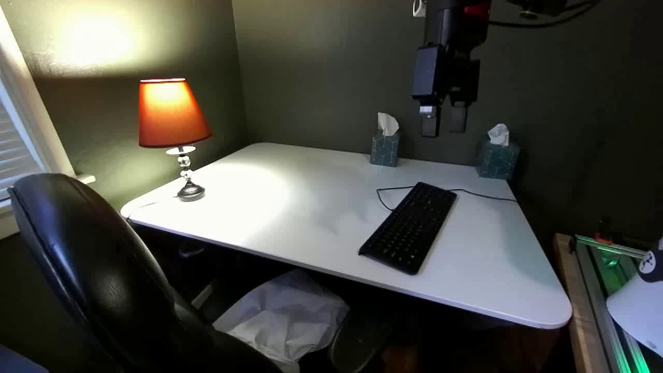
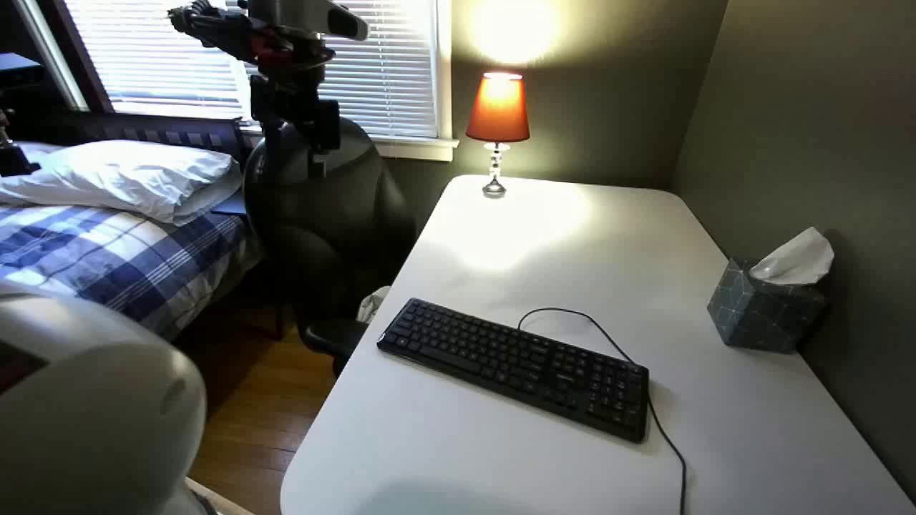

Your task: Press a key on the keyboard.

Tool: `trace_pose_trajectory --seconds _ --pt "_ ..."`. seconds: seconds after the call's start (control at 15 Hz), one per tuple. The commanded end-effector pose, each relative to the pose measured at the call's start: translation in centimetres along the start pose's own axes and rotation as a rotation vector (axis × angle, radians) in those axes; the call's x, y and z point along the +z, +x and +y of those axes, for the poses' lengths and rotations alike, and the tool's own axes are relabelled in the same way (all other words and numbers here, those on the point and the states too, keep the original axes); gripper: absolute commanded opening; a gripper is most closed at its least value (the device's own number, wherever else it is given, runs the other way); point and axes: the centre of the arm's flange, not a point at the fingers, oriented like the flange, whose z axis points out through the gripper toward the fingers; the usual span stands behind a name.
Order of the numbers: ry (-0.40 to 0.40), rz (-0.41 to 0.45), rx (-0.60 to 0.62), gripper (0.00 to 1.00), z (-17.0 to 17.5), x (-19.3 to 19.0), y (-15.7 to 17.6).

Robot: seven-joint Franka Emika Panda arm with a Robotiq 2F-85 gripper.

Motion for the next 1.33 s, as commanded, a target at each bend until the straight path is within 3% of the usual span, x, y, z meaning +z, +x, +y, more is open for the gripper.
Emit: trace_pose_trajectory --seconds 0.0,0.33,1.27 --pt "0.000 0.000 0.000 1.00 0.0 0.0 0.0" --pt "0.009 0.007 0.062 1.00 2.1 0.2 1.2" --pt "0.108 0.027 0.609 1.00 16.1 4.7 3.2"
